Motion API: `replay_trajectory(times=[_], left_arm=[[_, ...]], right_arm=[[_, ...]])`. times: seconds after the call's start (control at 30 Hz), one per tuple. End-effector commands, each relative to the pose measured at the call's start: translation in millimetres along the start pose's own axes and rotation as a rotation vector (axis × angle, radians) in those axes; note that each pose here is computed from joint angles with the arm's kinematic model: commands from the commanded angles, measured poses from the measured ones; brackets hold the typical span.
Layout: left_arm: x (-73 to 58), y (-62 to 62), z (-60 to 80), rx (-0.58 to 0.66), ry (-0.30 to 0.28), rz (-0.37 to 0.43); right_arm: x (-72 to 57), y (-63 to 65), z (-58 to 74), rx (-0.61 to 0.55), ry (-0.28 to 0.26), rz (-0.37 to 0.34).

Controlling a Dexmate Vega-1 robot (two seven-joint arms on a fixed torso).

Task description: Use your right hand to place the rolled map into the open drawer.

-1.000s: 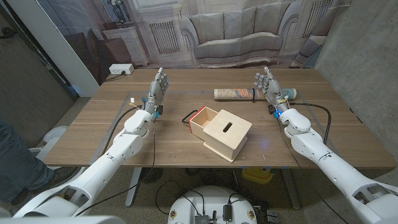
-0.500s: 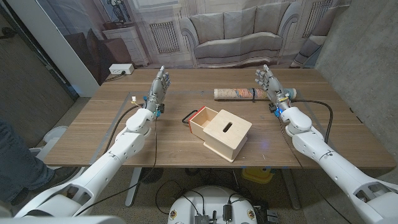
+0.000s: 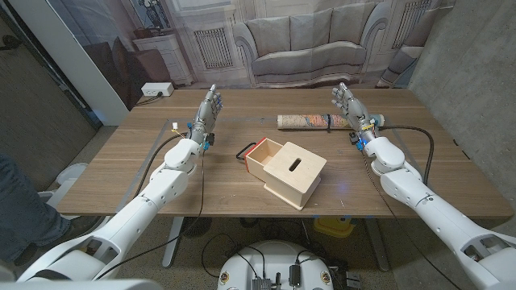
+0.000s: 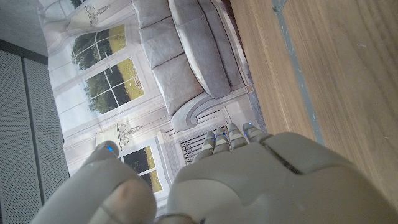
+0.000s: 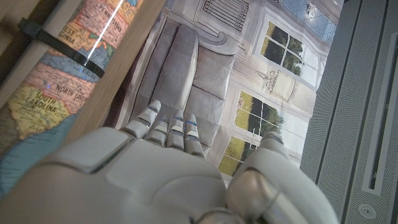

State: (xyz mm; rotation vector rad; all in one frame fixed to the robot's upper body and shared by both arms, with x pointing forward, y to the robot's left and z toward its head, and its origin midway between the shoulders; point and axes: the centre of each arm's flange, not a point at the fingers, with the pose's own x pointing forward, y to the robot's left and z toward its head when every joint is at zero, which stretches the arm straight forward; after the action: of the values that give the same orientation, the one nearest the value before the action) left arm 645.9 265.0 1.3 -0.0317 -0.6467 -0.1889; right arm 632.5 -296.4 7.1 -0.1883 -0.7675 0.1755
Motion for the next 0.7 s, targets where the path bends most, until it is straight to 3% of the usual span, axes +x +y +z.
replay_trajectory(times=[0.03, 0.43, 0.7], left_arm=[[2.2, -1.6, 2.2, 0.013, 0.002, -0.008], [1.7, -1.3, 5.9, 0.02, -0.004, -0.012], [-0.1, 1.4, 7.4, 0.023, -0.004, -0.014]], right_arm=[[-0.7, -1.8, 4.6, -0.098, 0.001, -0.016], [0.2, -1.4, 14.4, -0.201, -0.027, -0.034], [1.0, -0.2, 16.5, -0.248, -0.017, -0.044]])
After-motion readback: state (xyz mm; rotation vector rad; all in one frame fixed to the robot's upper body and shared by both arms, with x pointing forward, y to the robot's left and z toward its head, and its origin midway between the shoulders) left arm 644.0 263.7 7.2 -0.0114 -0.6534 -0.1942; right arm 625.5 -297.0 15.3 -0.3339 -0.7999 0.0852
